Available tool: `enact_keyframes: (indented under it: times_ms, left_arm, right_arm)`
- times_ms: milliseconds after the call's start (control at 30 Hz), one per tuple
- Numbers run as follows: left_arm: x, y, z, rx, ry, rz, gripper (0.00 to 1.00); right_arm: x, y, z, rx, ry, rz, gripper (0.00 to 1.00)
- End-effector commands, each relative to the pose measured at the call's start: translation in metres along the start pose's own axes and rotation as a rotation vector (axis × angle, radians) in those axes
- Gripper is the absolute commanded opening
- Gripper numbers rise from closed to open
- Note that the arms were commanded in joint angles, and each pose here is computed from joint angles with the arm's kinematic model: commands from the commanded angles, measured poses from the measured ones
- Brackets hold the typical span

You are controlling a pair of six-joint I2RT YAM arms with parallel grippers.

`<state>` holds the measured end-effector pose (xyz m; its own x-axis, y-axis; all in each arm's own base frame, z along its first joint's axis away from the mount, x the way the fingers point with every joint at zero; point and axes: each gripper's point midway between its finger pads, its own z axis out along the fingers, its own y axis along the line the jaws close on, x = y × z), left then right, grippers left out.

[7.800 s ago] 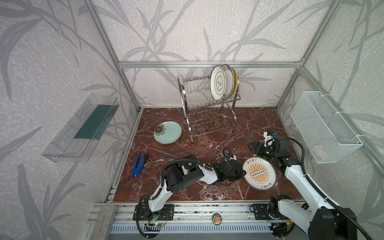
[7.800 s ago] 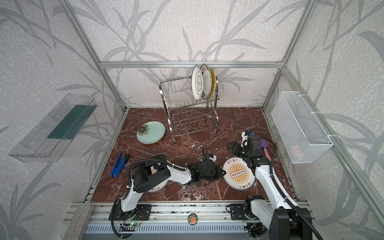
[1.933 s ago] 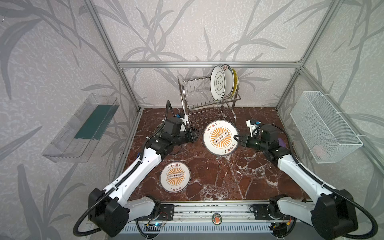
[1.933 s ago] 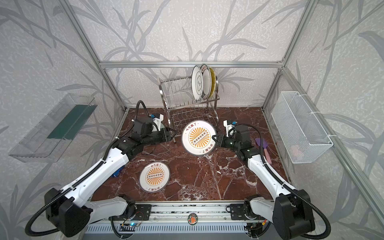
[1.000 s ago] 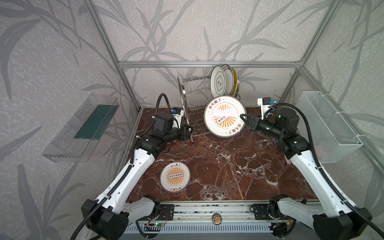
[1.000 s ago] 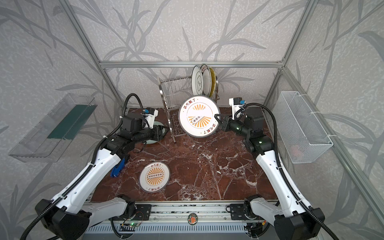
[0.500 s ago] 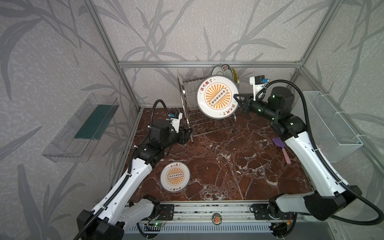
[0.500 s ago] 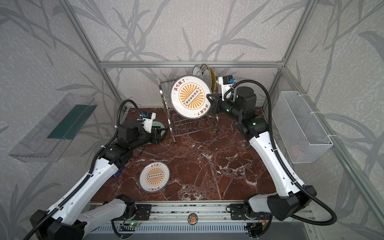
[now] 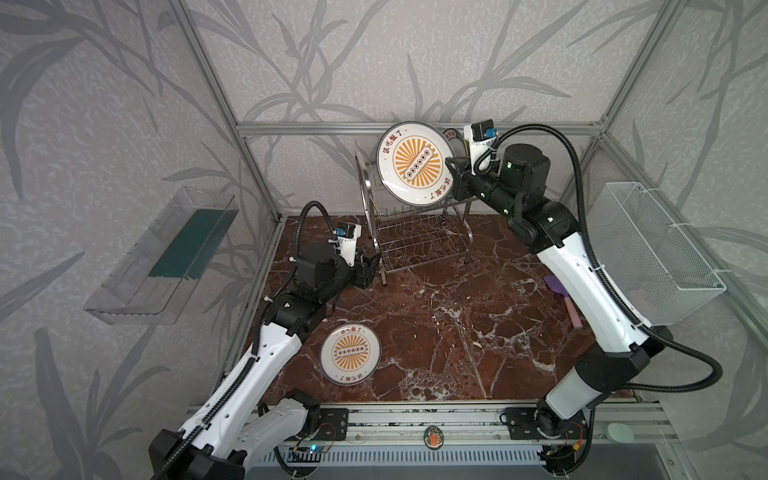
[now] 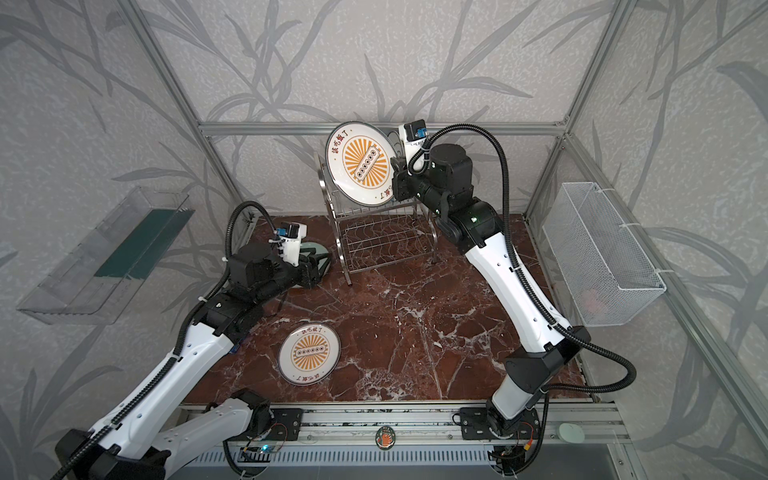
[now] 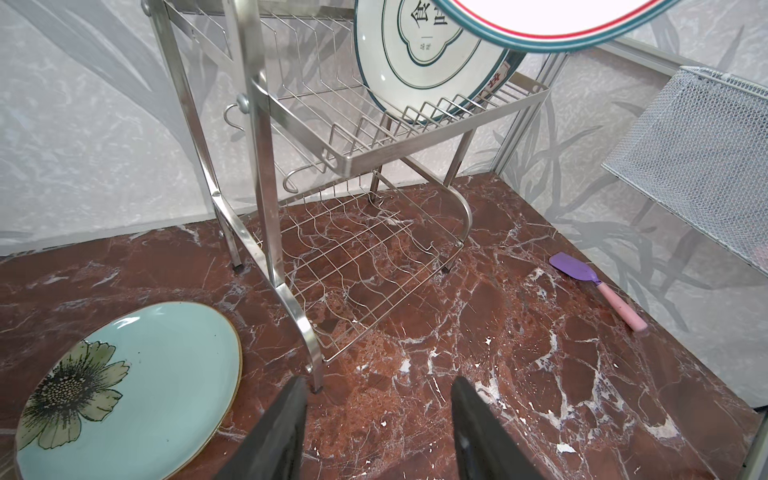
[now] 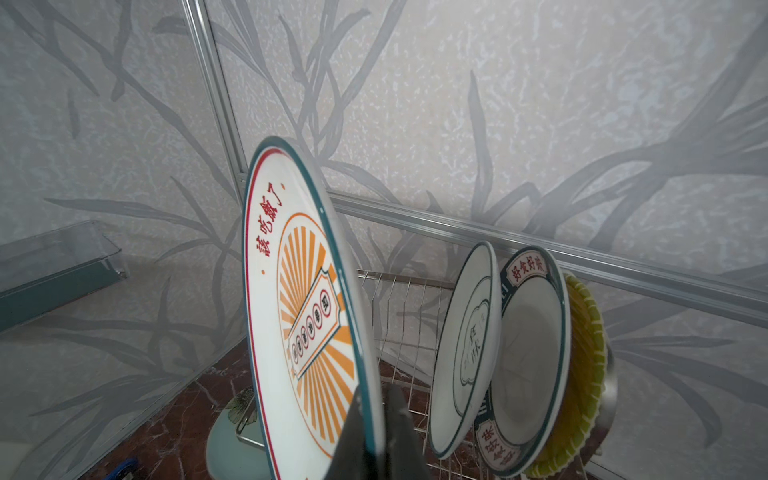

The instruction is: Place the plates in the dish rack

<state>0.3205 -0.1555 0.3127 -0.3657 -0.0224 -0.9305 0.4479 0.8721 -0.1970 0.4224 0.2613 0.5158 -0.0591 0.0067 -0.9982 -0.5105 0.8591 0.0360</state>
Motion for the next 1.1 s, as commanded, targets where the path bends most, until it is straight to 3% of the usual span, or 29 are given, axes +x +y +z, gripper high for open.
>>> enact_keyframes:
  times_ms: [0, 533, 1067]
  left_arm:
    - [-0.005, 0.004, -0.006, -0.024, -0.031, 0.042, 0.54]
    - [-0.003, 0.011, -0.007, -0.068, -0.025, 0.067, 0.54]
    - [-0.003, 0.021, -0.01, -0.128, -0.018, 0.08, 0.54]
  right_arm:
    - [-0.025, -0.014, 0.006, 0.104, -0.078, -0.026, 0.0]
    - [-0.025, -0.013, 0.056, 0.282, -0.06, -0.162, 0.0]
    - [-0.009, -0.007, 0.072, 0.553, -0.06, -0.257, 0.0]
